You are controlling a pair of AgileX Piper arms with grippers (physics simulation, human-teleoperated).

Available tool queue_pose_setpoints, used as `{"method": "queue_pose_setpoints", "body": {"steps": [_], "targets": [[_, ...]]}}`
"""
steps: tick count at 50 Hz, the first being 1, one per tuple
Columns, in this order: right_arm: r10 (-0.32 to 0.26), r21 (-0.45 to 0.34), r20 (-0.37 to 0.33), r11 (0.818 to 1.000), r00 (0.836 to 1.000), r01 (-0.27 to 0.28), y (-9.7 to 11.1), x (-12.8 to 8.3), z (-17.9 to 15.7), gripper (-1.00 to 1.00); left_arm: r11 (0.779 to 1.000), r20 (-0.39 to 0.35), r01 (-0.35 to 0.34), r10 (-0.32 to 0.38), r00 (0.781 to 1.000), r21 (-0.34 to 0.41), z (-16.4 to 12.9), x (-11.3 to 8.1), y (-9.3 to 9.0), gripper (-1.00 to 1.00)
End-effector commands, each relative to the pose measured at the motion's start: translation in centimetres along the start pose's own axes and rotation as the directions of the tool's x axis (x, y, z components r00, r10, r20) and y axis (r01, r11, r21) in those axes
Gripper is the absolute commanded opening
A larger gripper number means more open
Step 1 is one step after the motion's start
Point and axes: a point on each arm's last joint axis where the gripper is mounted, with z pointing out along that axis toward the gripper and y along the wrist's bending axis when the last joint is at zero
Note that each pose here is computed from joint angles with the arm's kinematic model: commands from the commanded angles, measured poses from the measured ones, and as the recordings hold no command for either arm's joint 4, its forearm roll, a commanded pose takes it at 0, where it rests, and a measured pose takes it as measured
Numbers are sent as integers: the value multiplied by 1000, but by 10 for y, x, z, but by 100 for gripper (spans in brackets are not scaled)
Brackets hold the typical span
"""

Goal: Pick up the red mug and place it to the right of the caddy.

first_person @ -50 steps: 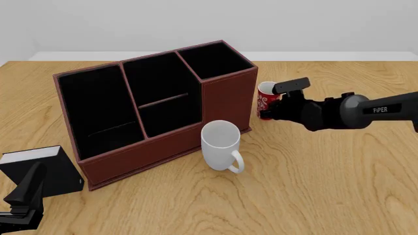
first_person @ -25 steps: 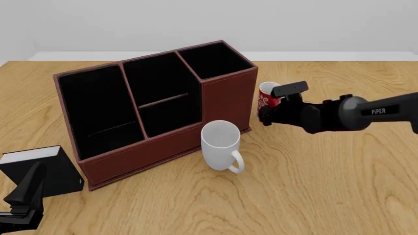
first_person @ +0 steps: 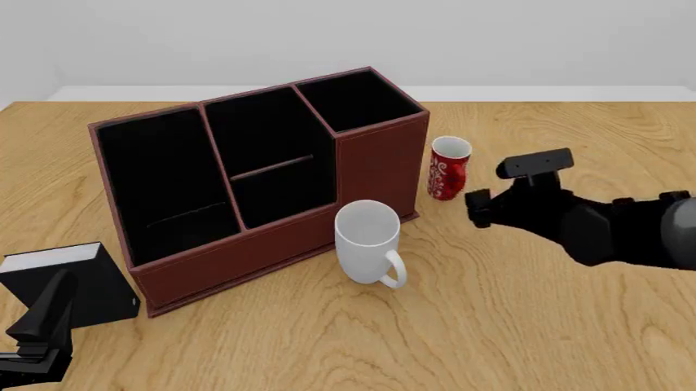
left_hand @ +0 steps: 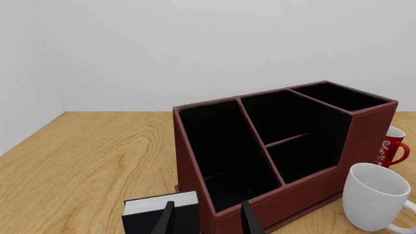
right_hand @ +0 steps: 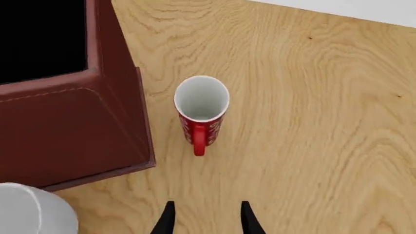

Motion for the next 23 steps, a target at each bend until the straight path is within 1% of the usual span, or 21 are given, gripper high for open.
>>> {"method": "queue_pose_setpoints", "body": {"steps": [1,2,3,4,5,7,9,10,11,13,15,16,18,20,21,22,23], "targets": [[10,14,90,1000,996,-12,-2,20,-84,100,1000,0,0,0,1000,0,0,0,0,100],[30,16,94,999,995,-31,-2,22,-92,100,1000,0,0,0,1000,0,0,0,0,100],[37,6,102,999,994,-38,0,25,-103,100,1000,0,0,0,1000,0,0,0,0,100],[30,5,108,1000,994,-30,1,26,-108,100,1000,0,0,0,1000,0,0,0,0,100],[20,21,126,1000,992,-23,-2,30,-119,100,1000,0,0,0,1000,0,0,0,0,100],[47,11,138,999,989,-49,0,37,-136,100,1000,0,0,0,1000,0,0,0,0,100],[30,19,154,999,988,-33,-1,41,-146,100,1000,0,0,0,1000,0,0,0,0,100],[44,15,158,999,986,-47,0,44,-155,100,1000,0,0,0,1000,0,0,0,0,100],[47,7,166,999,985,-49,1,46,-162,100,1000,0,0,0,1000,0,0,0,0,100],[36,22,192,999,981,-41,0,51,-178,100,1000,0,0,0,1000,0,0,0,0,100],[64,3,193,998,979,-66,2,55,-185,100,1000,0,0,0,1000,0,0,0,0,100],[52,18,205,998,977,-57,1,59,-193,100,1000,0,0,0,1000,0,0,0,0,100],[58,14,215,998,975,-63,1,64,-202,100,1000,0,0,0,1000,0,0,0,0,100],[48,21,234,998,971,-54,1,67,-211,100,1000,0,0,0,1000,0,0,0,0,100],[33,34,263,998,964,-44,1,72,-225,100,1000,0,0,0,1000,0,0,0,0,100],[40,26,270,998,962,-48,2,74,-229,100,1000,0,0,0,1000,0,0,0,0,100],[64,17,275,997,959,-71,2,76,-233,100,1000,0,0,0,1000,0,0,0,0,100]]}}
